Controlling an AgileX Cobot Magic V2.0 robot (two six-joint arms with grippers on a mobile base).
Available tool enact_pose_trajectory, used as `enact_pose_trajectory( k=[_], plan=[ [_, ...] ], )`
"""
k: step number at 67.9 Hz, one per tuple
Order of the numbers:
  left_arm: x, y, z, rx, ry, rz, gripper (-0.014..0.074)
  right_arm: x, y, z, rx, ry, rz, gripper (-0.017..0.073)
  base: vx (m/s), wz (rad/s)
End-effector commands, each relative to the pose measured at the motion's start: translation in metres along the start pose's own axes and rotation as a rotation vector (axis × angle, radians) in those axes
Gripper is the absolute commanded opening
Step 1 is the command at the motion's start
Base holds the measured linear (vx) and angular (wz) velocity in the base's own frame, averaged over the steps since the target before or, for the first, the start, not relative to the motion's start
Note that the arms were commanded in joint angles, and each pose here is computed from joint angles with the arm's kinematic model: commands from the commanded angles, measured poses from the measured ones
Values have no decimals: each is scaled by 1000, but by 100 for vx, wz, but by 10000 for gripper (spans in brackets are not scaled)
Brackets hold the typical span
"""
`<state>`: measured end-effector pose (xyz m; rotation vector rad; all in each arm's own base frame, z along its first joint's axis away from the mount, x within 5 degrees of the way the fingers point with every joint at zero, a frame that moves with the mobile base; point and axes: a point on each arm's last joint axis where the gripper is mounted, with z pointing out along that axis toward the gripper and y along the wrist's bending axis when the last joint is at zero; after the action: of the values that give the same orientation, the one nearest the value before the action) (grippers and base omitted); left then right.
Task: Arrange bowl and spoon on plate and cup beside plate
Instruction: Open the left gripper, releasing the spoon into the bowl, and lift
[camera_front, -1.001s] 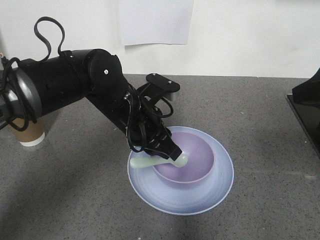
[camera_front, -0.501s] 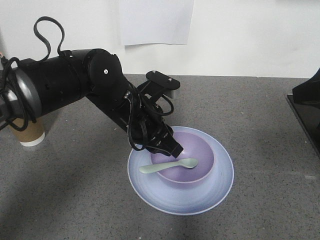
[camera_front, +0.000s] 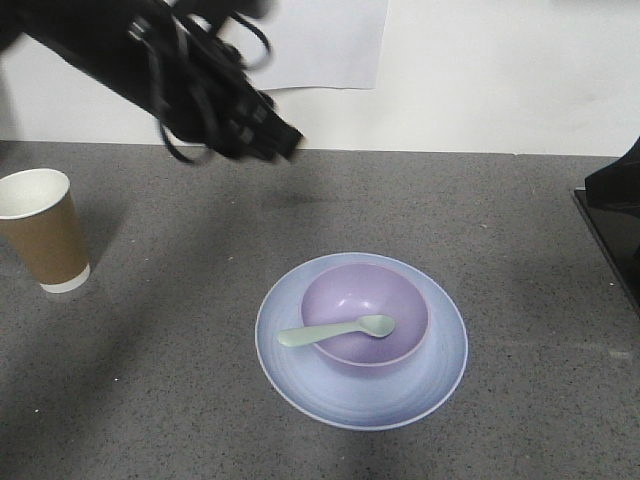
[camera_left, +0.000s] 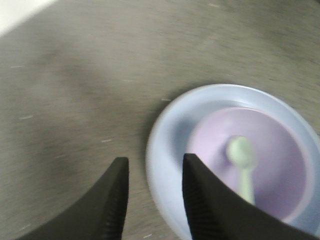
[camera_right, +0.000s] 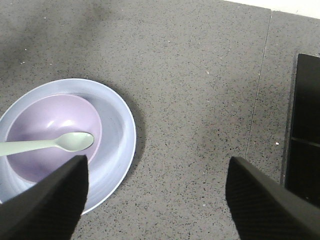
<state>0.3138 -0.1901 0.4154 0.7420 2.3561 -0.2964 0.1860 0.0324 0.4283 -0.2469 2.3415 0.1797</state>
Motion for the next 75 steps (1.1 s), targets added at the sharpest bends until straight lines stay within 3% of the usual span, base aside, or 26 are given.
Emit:
enact_pose_trajectory(
  k=[1, 13, 24, 40, 50, 59, 68, 75],
  plan=[
    [-7, 23, -54, -159, -98, -78, 295, -8, 0, -11, 9, -94, -4, 542, 0, 0],
    [1, 73, -83, -404, -98, -201, 356, -8, 0, -11, 9, -95, -4, 542, 0, 0],
    [13, 110, -97, -481, -102, -308, 419, -8, 0, -11, 10, -94, -5, 542, 0, 0],
    [34, 161, -105, -585, -71, -460, 430, -8, 0, -11, 10, -91, -5, 542, 0, 0],
    [61, 189, -92, -581, 14, -563, 430, -8, 0, -11, 10, -92, -5, 542, 0, 0],
    [89, 204, -71, -545, 116, -635, 430, -8, 0, -11, 10, -94, -6, 542, 0, 0],
    [100, 208, -54, -502, 131, -668, 430, -8, 0, -11, 10, -95, -8, 542, 0, 0],
    [100, 207, -47, -472, 106, -663, 430, -8, 0, -11, 10, -97, -8, 542, 0, 0]
  ],
)
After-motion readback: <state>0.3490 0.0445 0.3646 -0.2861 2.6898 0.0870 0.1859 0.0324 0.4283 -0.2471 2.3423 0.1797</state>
